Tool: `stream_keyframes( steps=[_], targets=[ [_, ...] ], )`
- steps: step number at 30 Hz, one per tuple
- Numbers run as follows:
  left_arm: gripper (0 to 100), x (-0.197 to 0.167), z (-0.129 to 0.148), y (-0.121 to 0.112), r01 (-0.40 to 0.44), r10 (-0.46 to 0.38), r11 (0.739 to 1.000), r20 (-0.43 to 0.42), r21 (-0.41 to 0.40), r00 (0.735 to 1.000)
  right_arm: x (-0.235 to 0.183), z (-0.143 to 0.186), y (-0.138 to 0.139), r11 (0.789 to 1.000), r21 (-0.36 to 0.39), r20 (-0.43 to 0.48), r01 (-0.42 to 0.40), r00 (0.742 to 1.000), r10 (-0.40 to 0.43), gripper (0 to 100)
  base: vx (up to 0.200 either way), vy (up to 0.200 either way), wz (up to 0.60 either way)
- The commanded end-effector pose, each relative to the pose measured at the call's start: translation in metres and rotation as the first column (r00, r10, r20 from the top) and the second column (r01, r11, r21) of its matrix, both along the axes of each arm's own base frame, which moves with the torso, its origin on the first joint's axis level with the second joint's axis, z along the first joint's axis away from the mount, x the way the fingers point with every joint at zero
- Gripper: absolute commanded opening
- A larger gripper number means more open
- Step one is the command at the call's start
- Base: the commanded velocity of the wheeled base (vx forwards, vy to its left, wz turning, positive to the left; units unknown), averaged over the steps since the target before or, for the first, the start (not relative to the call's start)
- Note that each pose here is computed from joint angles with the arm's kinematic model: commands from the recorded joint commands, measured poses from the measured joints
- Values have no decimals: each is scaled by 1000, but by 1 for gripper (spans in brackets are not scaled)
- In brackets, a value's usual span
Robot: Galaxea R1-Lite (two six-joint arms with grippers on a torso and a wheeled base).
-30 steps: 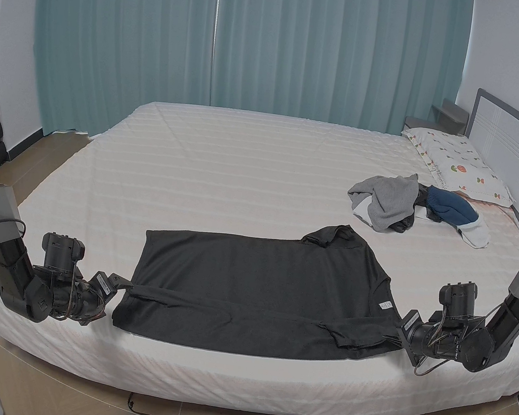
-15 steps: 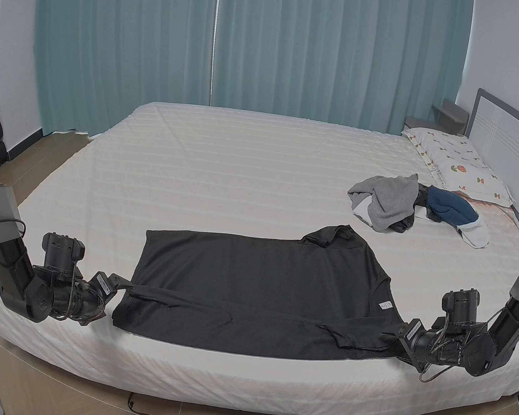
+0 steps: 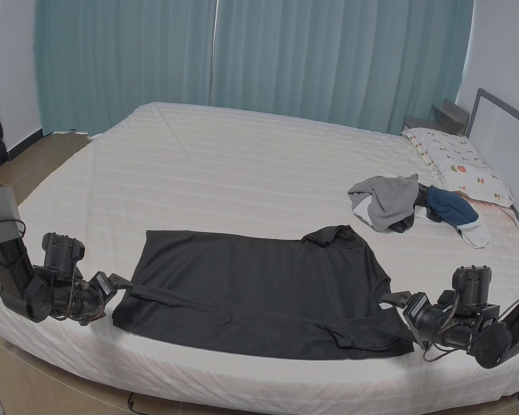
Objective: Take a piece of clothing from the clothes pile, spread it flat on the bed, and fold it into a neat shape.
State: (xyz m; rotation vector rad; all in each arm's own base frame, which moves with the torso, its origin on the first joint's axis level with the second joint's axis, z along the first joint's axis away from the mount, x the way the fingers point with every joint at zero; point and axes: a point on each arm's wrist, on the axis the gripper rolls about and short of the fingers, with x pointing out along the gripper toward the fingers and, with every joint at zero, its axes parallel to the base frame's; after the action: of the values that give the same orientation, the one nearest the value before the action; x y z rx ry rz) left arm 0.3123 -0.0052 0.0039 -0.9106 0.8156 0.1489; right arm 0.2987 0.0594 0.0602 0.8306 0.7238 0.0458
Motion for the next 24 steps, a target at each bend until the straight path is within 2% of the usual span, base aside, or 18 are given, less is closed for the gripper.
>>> stream_keyframes(
  steps=[1, 5, 12, 17, 24],
  targets=[
    [100, 0, -1, 0, 0, 0, 1000, -2, 0, 1000, 13, -1, 21, 998, 7, 2, -56, 998, 56, 100, 0, 0, 0],
    [100, -1, -1, 0, 0, 0, 1000, -4, 0, 1000, 20, -37, 27, 997, -18, -81, -70, 994, 68, 100, 0, 0, 0],
    [100, -1, -1, 0, 0, 0, 1000, -5, 0, 1000, 28, -68, 15, 999, -33, -119, -40, 992, 35, 100, 0, 0, 0],
    [100, -1, -1, 0, 1, -1, 1000, -3, 1, 1000, 25, -71, 8, 995, -78, -125, -58, 991, 48, 100, 0, 0, 0],
    [100, -1, -1, 0, 1, -1, 1000, -5, 1, 1000, 28, -70, 8, 995, -79, -115, -58, 992, 48, 100, 0, 0, 0]
  ],
)
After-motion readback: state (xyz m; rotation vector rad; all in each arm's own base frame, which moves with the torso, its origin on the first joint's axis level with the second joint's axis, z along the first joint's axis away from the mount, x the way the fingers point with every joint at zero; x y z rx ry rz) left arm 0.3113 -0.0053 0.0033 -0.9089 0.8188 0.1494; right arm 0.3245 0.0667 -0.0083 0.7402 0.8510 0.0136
